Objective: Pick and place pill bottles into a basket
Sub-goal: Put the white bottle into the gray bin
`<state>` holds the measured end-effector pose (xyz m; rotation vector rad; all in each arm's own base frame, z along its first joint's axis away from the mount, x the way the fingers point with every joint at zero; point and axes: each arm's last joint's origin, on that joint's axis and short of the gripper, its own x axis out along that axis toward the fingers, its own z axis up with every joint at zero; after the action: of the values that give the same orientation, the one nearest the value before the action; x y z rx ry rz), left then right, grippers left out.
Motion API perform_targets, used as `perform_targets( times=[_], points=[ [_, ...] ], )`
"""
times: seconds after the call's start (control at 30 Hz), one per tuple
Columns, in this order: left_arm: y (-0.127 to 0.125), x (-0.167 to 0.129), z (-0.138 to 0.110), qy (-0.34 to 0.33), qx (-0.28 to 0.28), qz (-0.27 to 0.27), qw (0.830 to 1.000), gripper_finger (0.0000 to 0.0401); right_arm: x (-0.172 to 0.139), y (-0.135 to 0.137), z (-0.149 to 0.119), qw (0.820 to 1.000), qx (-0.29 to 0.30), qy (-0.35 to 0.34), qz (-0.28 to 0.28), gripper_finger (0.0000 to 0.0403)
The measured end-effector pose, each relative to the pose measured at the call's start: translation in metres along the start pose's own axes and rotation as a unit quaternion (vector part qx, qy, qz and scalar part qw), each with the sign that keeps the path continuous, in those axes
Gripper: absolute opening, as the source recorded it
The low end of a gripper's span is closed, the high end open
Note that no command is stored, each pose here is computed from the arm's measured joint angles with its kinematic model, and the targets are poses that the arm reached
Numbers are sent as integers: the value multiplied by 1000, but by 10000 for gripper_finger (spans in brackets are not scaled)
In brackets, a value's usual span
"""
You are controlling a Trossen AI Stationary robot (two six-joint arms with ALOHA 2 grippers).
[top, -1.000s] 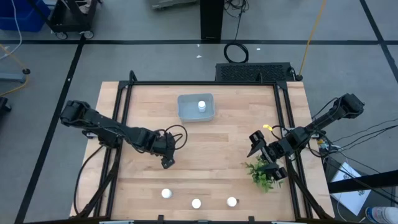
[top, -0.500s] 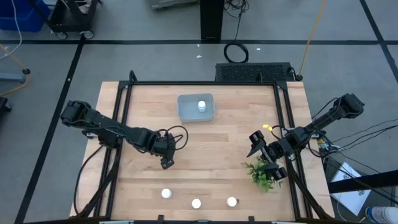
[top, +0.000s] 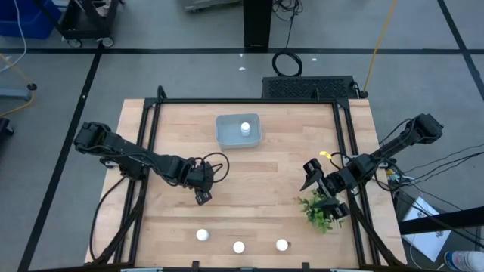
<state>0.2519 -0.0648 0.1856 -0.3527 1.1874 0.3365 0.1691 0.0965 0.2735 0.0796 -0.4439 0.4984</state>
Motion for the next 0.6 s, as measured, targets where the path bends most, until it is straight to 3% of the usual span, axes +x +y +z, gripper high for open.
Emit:
perform_targets(
  times=[0.37,0.5,0.6],
  points=[
    [-1,-4,2,-55,67,46,995,173,0,0,0,1000,-1,2,0,238],
    [-5,-16,5,-120,101,52,986,167,0,0,-1,1000,-1,3,0,238],
    [-6,-35,10,-173,112,27,978,167,0,0,-1,1000,-1,4,0,238]
  ],
)
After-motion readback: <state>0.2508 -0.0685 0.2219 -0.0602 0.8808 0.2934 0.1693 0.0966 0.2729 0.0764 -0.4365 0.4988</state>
